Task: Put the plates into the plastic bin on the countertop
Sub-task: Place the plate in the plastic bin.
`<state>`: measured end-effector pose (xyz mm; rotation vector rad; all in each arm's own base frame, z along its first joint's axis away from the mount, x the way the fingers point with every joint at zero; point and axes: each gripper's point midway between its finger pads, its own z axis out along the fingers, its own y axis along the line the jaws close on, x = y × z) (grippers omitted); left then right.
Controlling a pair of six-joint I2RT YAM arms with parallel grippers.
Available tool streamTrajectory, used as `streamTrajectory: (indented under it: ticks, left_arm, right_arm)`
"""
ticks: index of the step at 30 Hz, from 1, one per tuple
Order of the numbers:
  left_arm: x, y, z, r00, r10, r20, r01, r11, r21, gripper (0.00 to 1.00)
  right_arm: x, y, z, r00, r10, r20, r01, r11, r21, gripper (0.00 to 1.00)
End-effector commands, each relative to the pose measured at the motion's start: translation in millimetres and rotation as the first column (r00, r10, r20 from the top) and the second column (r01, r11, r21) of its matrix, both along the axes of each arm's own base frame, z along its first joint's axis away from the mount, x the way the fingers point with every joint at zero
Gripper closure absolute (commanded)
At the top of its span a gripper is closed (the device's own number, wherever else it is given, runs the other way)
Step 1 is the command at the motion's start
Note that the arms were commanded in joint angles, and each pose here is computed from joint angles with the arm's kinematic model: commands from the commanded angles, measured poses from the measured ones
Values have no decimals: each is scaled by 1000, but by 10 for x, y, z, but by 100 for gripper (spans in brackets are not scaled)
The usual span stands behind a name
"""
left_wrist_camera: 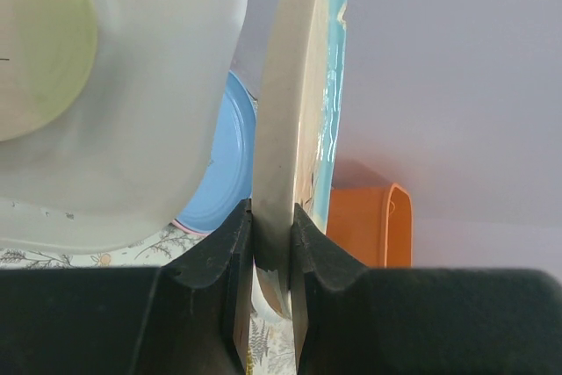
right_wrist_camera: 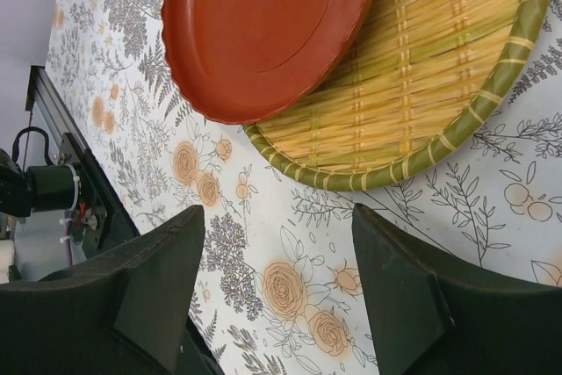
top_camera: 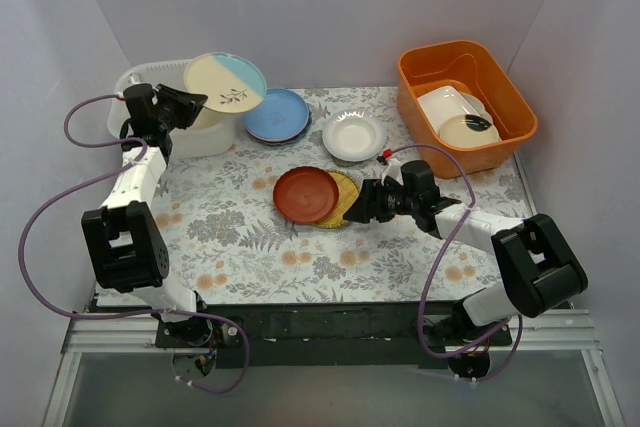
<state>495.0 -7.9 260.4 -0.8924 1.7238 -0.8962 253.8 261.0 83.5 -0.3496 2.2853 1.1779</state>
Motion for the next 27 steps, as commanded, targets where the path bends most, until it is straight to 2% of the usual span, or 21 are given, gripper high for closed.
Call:
streamTrajectory:
  ticks: [1, 10, 20, 27]
  left_arm:
    - [149, 59, 898, 968, 16, 250, -14, 1000, -11, 100]
    - [325, 293, 775, 970, 103, 219, -110, 994, 18, 100]
    - [266, 629, 799, 961, 166, 223, -174, 985, 19, 100]
    - [293, 859, 632, 964, 206, 171, -215, 976, 33, 100]
  right_arm:
    - [8, 35, 107, 999, 12, 48, -14, 999, 32, 25]
    - [35, -4, 213, 997, -2, 81, 0, 1000, 17, 25]
    - [99, 40, 284, 996, 6, 94, -8, 1000, 25, 25]
    - [136, 65, 289, 996, 16, 93, -18, 1000, 20, 25]
